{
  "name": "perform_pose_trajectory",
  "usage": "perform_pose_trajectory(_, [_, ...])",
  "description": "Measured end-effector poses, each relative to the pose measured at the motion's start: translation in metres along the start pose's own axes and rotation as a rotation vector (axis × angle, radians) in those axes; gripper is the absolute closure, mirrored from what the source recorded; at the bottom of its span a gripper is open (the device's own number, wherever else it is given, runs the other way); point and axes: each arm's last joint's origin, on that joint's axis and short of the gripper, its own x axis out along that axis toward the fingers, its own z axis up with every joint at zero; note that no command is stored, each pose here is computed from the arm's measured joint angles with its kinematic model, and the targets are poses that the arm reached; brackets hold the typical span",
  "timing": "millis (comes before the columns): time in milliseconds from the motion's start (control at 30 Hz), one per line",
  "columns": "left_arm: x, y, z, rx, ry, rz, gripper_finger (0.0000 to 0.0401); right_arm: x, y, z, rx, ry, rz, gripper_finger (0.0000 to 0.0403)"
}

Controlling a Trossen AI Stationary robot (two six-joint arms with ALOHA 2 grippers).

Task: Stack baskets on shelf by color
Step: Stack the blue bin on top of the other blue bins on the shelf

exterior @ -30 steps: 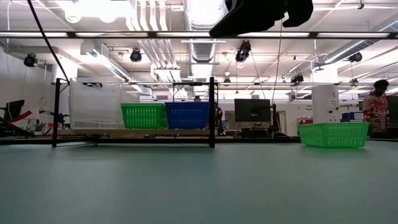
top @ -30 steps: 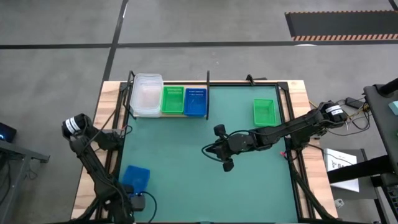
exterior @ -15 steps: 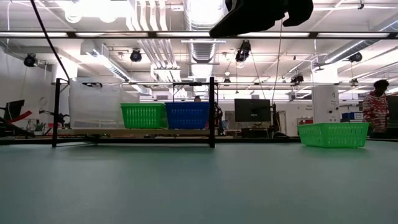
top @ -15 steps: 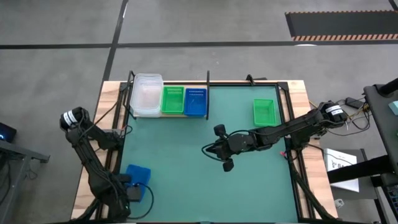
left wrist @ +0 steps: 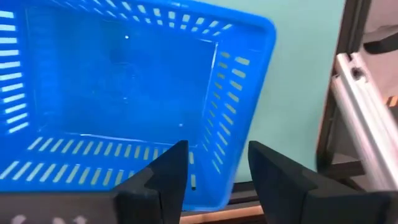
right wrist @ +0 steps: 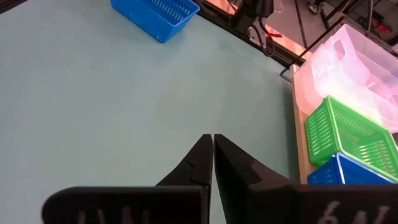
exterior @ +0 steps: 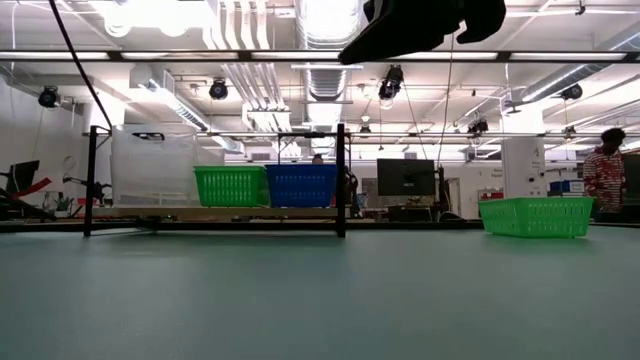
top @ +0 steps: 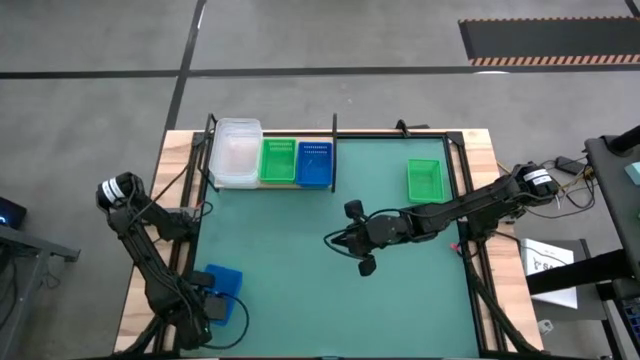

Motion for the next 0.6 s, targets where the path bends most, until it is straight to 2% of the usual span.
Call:
perform_pose_trajectory(233, [0.002, -0.001, 0.003, 0.065, -0.072, 0.027, 0.0275, 0.0, 0.001, -0.004, 0.029, 0.035, 0.012, 0.0394])
perform_pose_trajectory(433, [0.003, -0.002, 0.005, 0.067, -0.088, 0.016, 0.0309, 0.001, 0.003, -0.008, 0.034, 0.049, 0.017, 0.0394])
perform_pose_trajectory(600, [0.002, -0.006, 0.008, 0.067, -0.125, -0.002, 0.0311, 0.001, 0.004, -0.011, 0.042, 0.058, 0.02, 0.0394])
